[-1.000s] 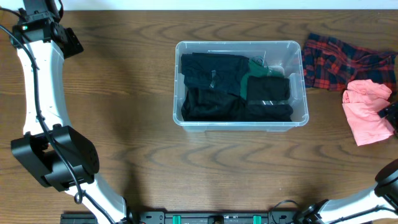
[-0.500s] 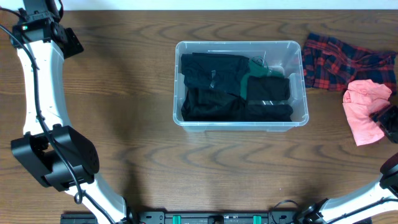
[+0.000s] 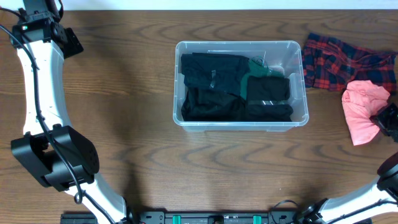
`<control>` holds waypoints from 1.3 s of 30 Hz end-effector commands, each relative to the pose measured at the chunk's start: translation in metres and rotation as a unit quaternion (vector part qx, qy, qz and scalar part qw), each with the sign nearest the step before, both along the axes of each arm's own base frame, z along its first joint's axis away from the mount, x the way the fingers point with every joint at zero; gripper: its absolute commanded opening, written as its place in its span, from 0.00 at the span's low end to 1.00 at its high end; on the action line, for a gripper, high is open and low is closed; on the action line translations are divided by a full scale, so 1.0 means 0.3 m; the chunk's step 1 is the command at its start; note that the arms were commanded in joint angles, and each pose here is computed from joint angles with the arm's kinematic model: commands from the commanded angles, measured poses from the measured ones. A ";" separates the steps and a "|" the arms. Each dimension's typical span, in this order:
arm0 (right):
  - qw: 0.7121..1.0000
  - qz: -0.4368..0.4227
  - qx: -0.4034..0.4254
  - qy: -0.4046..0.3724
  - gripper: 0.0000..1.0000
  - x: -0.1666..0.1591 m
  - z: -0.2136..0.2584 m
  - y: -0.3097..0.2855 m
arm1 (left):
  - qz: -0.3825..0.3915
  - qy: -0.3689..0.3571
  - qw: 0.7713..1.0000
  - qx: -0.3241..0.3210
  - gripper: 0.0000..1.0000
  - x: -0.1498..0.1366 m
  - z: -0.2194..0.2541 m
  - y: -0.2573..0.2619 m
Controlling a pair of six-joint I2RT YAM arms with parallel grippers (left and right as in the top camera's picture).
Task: Pack container
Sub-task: 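Grasp the pink garment with the right gripper and lift it, then carry the pink garment into the container's right side and lower it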
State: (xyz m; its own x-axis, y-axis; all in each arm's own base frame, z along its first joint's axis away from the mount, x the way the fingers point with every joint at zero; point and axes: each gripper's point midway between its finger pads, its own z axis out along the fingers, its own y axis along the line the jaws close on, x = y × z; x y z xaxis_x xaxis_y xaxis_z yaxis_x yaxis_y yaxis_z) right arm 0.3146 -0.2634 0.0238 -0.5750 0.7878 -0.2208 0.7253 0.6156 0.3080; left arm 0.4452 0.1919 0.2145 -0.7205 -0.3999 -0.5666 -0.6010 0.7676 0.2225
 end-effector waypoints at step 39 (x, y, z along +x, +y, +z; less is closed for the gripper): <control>0.950 0.162 -0.052 -0.263 0.01 0.417 0.727 1.089 | 0.005 0.005 1.000 0.004 0.98 -0.005 -0.006 0.009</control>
